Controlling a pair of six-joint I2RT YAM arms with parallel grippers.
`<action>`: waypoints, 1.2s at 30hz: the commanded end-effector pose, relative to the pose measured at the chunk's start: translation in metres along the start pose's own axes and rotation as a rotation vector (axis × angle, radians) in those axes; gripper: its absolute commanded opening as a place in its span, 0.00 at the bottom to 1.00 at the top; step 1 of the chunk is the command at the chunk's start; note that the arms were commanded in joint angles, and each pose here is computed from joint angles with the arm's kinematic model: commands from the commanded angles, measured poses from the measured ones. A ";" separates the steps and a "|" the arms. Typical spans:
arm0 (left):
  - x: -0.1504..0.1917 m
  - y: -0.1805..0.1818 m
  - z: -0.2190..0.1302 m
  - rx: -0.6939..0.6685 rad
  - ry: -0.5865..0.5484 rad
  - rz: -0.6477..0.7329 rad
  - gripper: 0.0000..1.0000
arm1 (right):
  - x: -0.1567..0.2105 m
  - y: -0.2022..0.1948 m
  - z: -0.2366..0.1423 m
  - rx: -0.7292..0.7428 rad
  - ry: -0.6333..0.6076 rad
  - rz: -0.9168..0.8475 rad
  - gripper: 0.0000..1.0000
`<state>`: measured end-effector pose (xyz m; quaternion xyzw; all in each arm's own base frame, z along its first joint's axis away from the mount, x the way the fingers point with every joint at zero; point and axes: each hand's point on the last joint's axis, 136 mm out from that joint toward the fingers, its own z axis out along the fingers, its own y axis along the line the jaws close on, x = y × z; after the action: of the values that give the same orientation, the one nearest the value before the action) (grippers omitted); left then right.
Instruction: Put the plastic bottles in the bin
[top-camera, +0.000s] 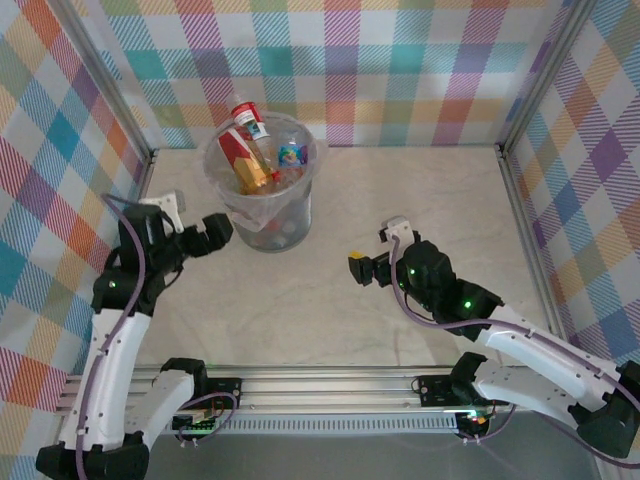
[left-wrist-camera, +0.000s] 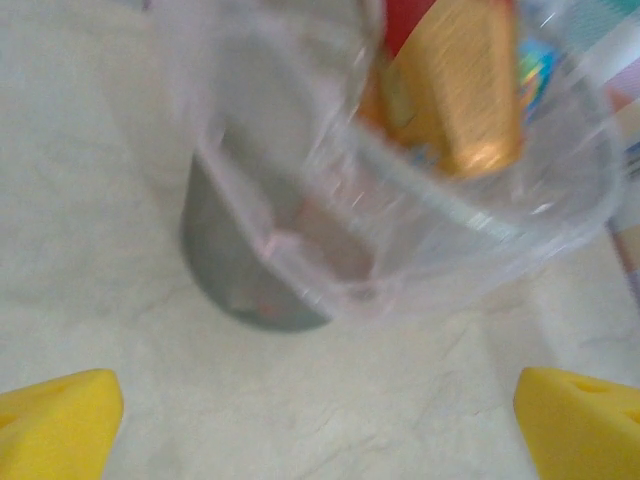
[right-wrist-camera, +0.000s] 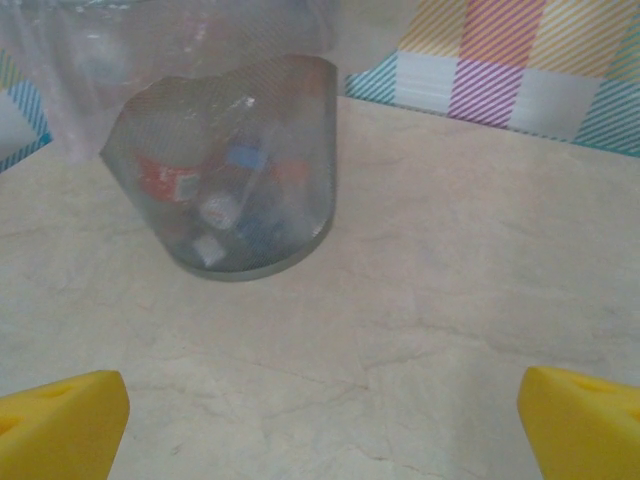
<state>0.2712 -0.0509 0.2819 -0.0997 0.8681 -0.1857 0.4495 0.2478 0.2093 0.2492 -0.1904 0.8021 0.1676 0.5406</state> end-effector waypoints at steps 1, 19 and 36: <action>0.010 0.026 0.009 -0.101 -0.056 -0.013 1.00 | 0.007 -0.019 0.005 0.059 -0.041 -0.033 1.00; 0.055 0.118 0.102 -0.384 -0.165 0.143 1.00 | 0.083 -0.181 0.029 0.462 0.025 0.063 1.00; 0.048 0.113 0.160 -0.295 -0.273 0.318 1.00 | 0.117 -0.240 0.085 0.432 -0.062 0.110 1.00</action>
<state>0.3635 0.0052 0.0965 -0.0771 0.8520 0.0329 0.5168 0.3726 0.0302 0.0697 -0.0375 0.8403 0.0221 0.5403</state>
